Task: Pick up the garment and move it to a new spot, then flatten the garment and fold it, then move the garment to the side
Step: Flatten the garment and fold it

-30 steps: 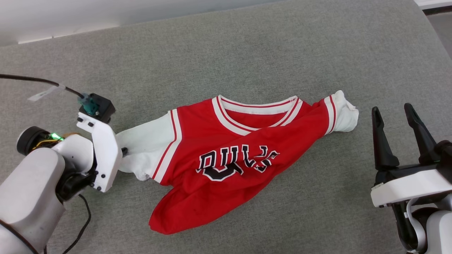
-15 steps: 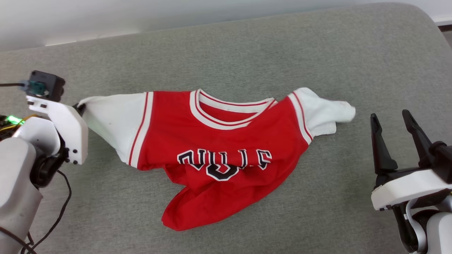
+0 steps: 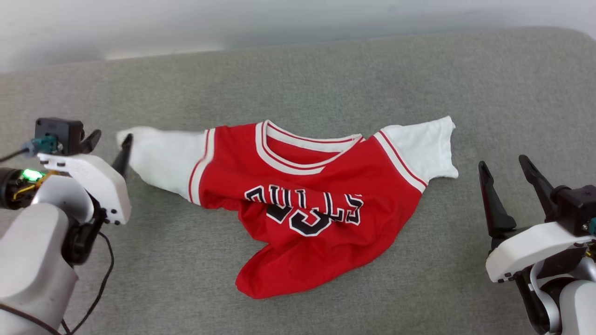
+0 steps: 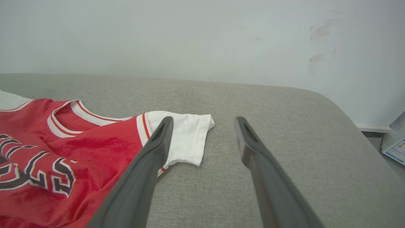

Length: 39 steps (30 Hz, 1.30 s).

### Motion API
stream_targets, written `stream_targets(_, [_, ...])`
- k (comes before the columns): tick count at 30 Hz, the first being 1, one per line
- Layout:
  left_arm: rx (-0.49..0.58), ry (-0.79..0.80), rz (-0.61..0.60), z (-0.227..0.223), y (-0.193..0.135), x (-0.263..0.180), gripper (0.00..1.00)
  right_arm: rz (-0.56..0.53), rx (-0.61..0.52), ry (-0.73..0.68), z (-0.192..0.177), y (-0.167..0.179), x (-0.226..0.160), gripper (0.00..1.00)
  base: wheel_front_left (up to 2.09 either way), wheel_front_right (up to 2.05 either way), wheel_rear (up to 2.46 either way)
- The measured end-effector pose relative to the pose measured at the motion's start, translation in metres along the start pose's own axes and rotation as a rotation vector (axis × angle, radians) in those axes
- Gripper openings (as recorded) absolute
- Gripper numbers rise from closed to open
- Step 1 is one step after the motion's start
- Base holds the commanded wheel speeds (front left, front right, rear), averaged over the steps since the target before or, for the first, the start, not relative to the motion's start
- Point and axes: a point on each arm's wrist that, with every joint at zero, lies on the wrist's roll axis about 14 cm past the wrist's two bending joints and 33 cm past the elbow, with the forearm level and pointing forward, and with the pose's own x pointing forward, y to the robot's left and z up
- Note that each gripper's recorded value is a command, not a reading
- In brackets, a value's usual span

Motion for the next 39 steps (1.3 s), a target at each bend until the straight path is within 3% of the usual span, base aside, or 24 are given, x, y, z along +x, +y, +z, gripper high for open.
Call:
stream_targets(8, [-0.033,-0.373,0.035,0.059,-0.005,-0.053,1.00,0.028,-0.008,-0.046,0.021,0.007,-0.009,1.00,0.00,0.00,0.00])
stream_targets(13, [-0.072,-0.441,0.033,0.054,-0.018,-0.094,1.00,0.049,0.001,-0.059,0.027,0.015,-0.018,1.00,0.00,0.00,0.00])
stream_targets(18, [-0.123,-0.330,-0.015,0.015,-0.049,-0.117,1.00,0.064,0.015,-0.071,0.030,0.022,-0.022,1.00,0.00,0.00,0.00])
stream_targets(26, [-0.101,-0.076,-0.287,-0.008,-0.137,-0.110,1.00,0.066,0.031,-0.045,0.020,0.025,-0.020,1.00,0.00,0.00,0.00])
stream_targets(29, [-0.045,0.021,-0.371,-0.012,-0.160,-0.100,1.00,0.064,0.033,-0.028,0.014,0.024,-0.017,1.00,0.00,0.00,0.00])
stream_targets(33, [0.098,0.091,-0.395,-0.013,-0.171,-0.077,1.00,0.055,0.033,-0.005,0.005,0.023,-0.014,1.00,0.00,0.00,0.00])
stream_targets(37, [0.111,0.201,-0.526,-0.031,-0.213,-0.071,1.00,0.022,0.031,0.015,-0.004,0.013,-0.012,1.00,0.00,0.00,0.00])
stream_targets(39, [0.130,0.241,-0.539,-0.039,-0.217,-0.062,1.00,0.013,0.029,0.021,-0.007,0.011,-0.011,1.00,0.00,0.00,0.00])
